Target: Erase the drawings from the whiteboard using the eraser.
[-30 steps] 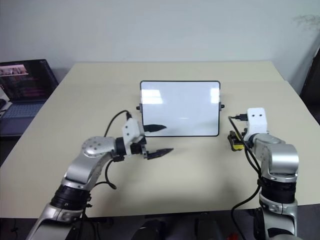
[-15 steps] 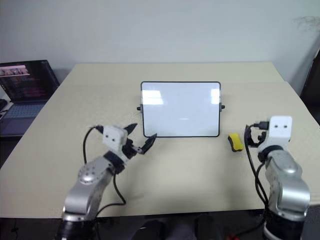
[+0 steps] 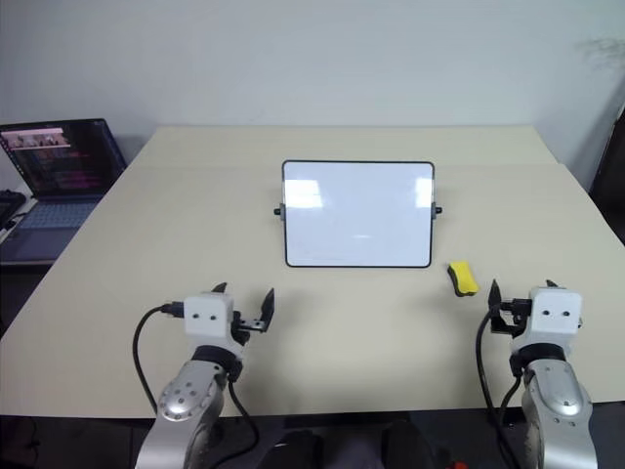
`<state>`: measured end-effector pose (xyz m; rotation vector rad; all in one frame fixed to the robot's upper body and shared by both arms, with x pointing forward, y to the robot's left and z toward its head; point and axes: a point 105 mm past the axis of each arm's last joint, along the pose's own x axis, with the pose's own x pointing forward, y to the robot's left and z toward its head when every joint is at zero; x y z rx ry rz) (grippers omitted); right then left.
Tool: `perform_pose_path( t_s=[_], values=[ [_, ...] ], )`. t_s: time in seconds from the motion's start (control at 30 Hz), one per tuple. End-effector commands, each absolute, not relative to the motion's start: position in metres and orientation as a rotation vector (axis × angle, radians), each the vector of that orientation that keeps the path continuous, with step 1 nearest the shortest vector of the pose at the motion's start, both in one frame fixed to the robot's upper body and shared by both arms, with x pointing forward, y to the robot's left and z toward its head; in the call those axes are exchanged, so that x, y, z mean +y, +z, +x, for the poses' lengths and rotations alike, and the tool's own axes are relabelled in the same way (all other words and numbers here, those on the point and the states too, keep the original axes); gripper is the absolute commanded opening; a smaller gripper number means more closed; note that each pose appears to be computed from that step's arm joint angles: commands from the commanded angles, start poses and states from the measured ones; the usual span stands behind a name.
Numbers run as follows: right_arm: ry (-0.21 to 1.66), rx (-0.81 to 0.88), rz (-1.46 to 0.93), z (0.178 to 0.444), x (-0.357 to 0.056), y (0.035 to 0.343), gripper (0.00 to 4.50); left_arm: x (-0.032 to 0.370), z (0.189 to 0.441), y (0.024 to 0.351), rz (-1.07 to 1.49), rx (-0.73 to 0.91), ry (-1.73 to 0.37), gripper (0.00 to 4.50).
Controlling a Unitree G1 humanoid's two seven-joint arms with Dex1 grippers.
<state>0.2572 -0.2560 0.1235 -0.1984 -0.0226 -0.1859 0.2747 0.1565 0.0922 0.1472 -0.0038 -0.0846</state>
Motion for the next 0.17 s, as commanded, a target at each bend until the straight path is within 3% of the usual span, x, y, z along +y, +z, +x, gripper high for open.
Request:
perform_pose_path(
  t_s=[0.03,0.17],
  values=[
    [-0.191,-0.072,-0.221,0.2504,-0.2558,0.1387,4.48,0.1539,0.2728,0.1097,0.17,-0.075,-0.096,4.5],
    [-0.172,-0.055,-0.216,0.245,-0.252,0.1373,4.48,0.1576,0.2681,0.1147,0.165,-0.08,-0.076,4.5]
  ],
)
